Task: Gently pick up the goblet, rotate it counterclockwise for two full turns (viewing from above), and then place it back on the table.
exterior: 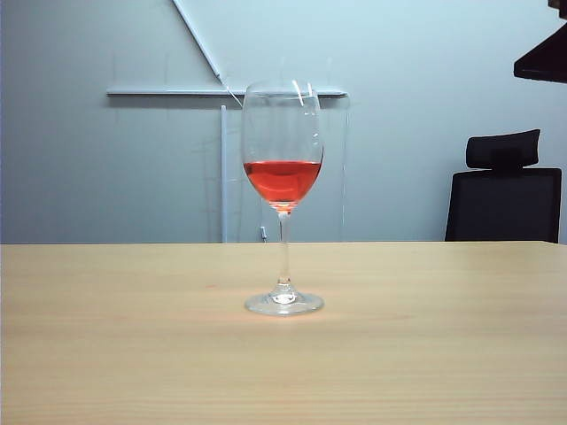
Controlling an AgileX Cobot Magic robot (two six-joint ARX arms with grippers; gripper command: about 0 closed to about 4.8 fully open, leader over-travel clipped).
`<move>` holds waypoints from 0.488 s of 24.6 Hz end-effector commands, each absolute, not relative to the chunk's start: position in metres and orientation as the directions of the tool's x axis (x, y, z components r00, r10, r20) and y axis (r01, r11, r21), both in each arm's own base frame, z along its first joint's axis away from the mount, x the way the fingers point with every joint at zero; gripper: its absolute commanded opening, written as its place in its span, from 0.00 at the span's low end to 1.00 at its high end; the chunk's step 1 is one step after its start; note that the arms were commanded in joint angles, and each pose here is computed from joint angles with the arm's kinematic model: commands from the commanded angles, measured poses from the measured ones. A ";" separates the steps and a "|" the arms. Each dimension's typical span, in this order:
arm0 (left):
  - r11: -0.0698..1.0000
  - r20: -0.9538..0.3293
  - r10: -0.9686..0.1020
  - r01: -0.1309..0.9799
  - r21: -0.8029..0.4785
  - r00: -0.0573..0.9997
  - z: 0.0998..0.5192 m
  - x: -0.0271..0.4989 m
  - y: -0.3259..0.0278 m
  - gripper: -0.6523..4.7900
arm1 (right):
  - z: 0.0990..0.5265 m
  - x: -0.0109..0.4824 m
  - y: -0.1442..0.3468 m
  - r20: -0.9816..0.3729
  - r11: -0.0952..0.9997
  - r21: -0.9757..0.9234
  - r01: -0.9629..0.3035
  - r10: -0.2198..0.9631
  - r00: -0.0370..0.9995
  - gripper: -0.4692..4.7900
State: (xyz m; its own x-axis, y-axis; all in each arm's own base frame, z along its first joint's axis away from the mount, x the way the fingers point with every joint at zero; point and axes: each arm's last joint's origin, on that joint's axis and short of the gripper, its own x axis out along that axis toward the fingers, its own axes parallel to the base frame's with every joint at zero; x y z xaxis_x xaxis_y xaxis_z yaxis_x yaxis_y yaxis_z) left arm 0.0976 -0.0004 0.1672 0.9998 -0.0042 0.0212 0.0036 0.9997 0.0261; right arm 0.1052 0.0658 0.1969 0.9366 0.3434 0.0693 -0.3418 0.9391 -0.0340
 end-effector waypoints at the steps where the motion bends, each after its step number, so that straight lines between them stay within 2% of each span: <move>1: 1.000 0.034 -0.009 0.008 0.027 0.999 0.169 0.097 -0.001 0.11 | 0.201 0.105 0.066 0.091 0.940 -0.028 -0.340 0.341 0.936 0.10; 6: 1.000 0.034 -0.009 0.008 0.027 0.999 0.169 0.097 -0.001 0.11 | 0.200 0.105 0.065 0.086 0.942 -0.045 -0.333 0.336 0.938 0.09; 7: 1.000 0.034 -0.010 0.009 0.027 0.999 0.169 0.097 -0.001 0.11 | 0.203 0.101 0.059 0.108 0.958 -0.066 -0.278 0.284 0.953 0.09; 9: 1.000 0.034 -0.009 0.008 0.027 0.999 0.169 0.097 -0.001 0.11 | 0.204 0.098 0.052 0.127 0.957 -0.068 -0.281 0.288 0.949 0.09; 12: 1.000 0.034 -0.010 0.009 0.027 0.999 0.169 0.097 -0.001 0.11 | 0.201 0.098 0.031 0.114 0.972 -0.088 -0.218 0.227 0.967 0.09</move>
